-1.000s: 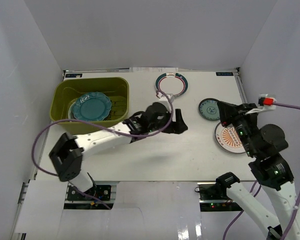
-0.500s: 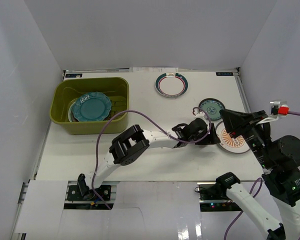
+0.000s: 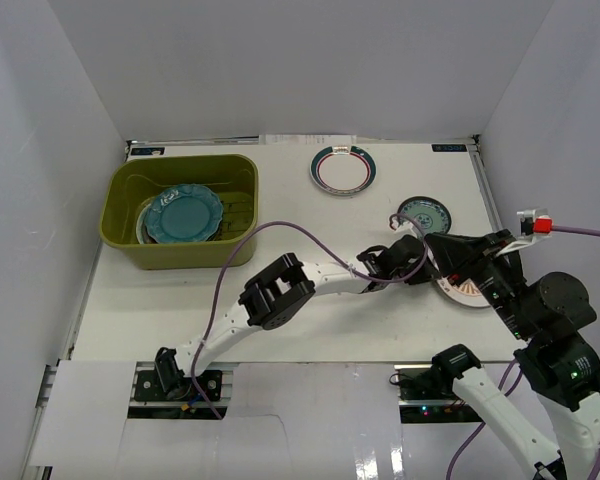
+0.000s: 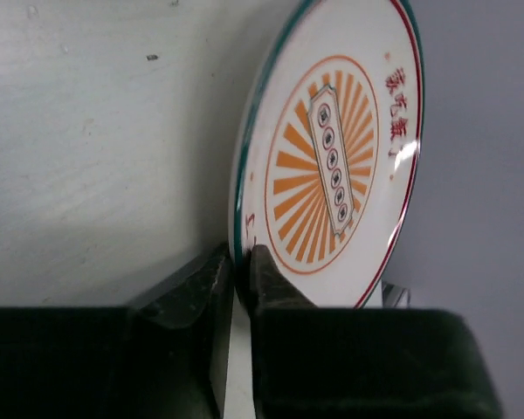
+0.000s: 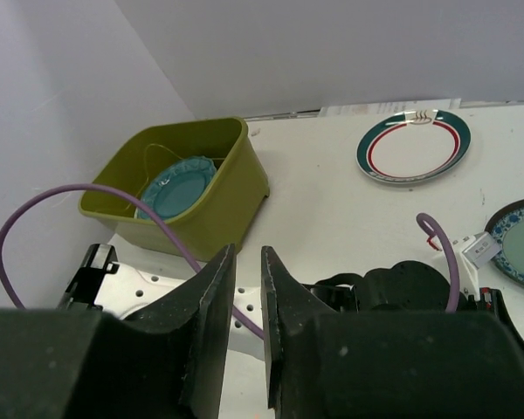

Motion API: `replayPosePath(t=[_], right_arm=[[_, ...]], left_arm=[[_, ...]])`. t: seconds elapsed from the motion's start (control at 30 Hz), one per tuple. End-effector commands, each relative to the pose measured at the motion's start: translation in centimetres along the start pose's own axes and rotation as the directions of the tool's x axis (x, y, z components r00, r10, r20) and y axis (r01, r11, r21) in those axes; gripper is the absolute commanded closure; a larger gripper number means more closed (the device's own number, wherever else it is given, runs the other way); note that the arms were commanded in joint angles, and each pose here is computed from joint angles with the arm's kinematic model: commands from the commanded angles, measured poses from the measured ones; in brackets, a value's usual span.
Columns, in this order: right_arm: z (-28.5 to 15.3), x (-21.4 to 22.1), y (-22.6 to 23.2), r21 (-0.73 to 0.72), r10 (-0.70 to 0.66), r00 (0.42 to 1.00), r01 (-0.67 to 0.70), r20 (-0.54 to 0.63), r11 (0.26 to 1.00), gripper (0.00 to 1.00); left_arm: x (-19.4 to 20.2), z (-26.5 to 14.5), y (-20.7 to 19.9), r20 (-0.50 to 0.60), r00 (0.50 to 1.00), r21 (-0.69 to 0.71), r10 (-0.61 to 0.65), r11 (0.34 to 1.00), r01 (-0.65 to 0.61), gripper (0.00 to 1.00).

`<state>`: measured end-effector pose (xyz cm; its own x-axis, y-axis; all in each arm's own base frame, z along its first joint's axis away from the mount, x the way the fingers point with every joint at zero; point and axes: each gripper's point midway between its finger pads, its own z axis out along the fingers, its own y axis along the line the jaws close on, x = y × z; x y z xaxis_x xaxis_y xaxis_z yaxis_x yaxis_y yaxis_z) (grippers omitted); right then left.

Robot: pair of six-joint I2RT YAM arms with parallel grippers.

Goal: Place the plates into the plastic bin on the countertop

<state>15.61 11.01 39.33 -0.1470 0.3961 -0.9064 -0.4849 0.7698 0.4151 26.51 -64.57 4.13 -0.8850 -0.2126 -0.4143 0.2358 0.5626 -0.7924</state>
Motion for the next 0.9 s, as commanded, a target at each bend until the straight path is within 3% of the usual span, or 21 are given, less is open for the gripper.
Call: replayPosePath(t=[0.0,0.03,0.1,0.23,0.27,0.33,0.43,0.47,0.5,0.53,0.57,0.7,0.73,0.8,0.83,0.87], right_arm=[[0.1,-0.4,0.3,-0.02,0.003,1.0,-0.002,0.022,1.0,0.76],[0.2,-0.4,0.3,-0.02,0.001,1.0,-0.001,0.022,1.0,0.76],[0.3,-0.5,0.3,-0.02,-0.002,1.0,0.003,0.03,1.0,0.76],[1.6,1.1,-0.8,0.01,-0.006,1.0,0.006,-0.006,1.0,0.75],[2.1,1.7,-1.1,0.021,-0.007,1.0,0.007,-0.025,1.0,0.75],[2.8,2.4,-1.6,0.033,-0.01,0.999,0.011,-0.043,0.999,0.72],[4.1,3.0,-2.2,0.054,-0.015,0.998,0.018,-0.056,0.998,0.67],[4.7,3.3,-2.5,0.068,-0.016,0.998,0.02,-0.065,0.998,0.66],[5.1,3.0,-2.8,0.083,-0.018,0.998,0.023,-0.058,0.996,0.64],[5.6,2.8,-3.2,0.105,-0.024,0.998,0.03,-0.053,0.994,0.63],[6.7,2.5,-3.3,0.119,-0.026,0.998,0.032,-0.052,0.992,0.62],[10.0,2.5,-3.8,0.143,-0.026,0.997,0.037,-0.075,0.989,0.62],[10.6,2.4,-4.1,0.158,-0.027,0.997,0.038,-0.074,0.987,0.62],[12.2,2.0,-4.8,0.184,-0.028,0.998,0.039,-0.058,0.982,0.62],[12.7,1.7,-4.9,0.184,-0.027,0.998,0.036,-0.052,0.982,0.62],[13.5,1.7,-5.8,0.204,-0.014,0.998,0.026,-0.059,0.979,0.62]], left_arm=[[1.1,0.0,2.7,-0.016,1.0,-0.067,0.003,0.998,-0.004,0.82],[0.6,-0.8,1.9,-0.007,1.0,-0.05,0.006,0.999,-0.006,0.93],[0.9,-1.8,2.4,-0.009,1.0,-0.052,0.019,0.998,-0.02,1.0],[1.0,-5.6,1.6,-0.006,0.998,0.041,0.06,0.997,-0.06,1.0],[1.9,-8.2,2.0,-0.044,0.997,0.053,0.071,0.996,-0.069,1.0],[1.4,-11.1,1.3,-0.017,0.996,0.099,0.093,0.991,-0.091,1.0],[-0.8,-17.5,1.3,0.073,0.99,0.095,0.123,0.987,-0.129,1.0],[-0.8,-19.3,3.4,0.075,0.989,0.055,0.128,0.99,-0.132,1.0],[-3.1,-22.5,1.0,0.148,0.981,0.094,0.129,0.985,-0.144,1.0],[-3.9,-24.1,1.0,0.177,0.974,0.084,0.144,0.983,-0.161,1.0],[-5.6,-27.6,0.7,0.237,0.962,0.077,0.138,0.984,-0.16,1.0],[-9.1,-34.6,1.4,0.365,0.923,0.043,0.121,0.988,-0.147,1.0],[-11.7,-38.4,0.0,0.47,0.877,0.071,0.098,0.986,-0.149,1.0],[-13.5,-41.7,0.6,0.529,0.842,0.013,0.109,0.99,-0.137,1.0],[-15.6,-44.8,0.4,0.621,0.779,-0.001,0.089,0.994,-0.112,1.0],[-16.9,-46.4,1.6,0.657,0.747,-0.054,0.098,0.995,-0.083,1.0]])
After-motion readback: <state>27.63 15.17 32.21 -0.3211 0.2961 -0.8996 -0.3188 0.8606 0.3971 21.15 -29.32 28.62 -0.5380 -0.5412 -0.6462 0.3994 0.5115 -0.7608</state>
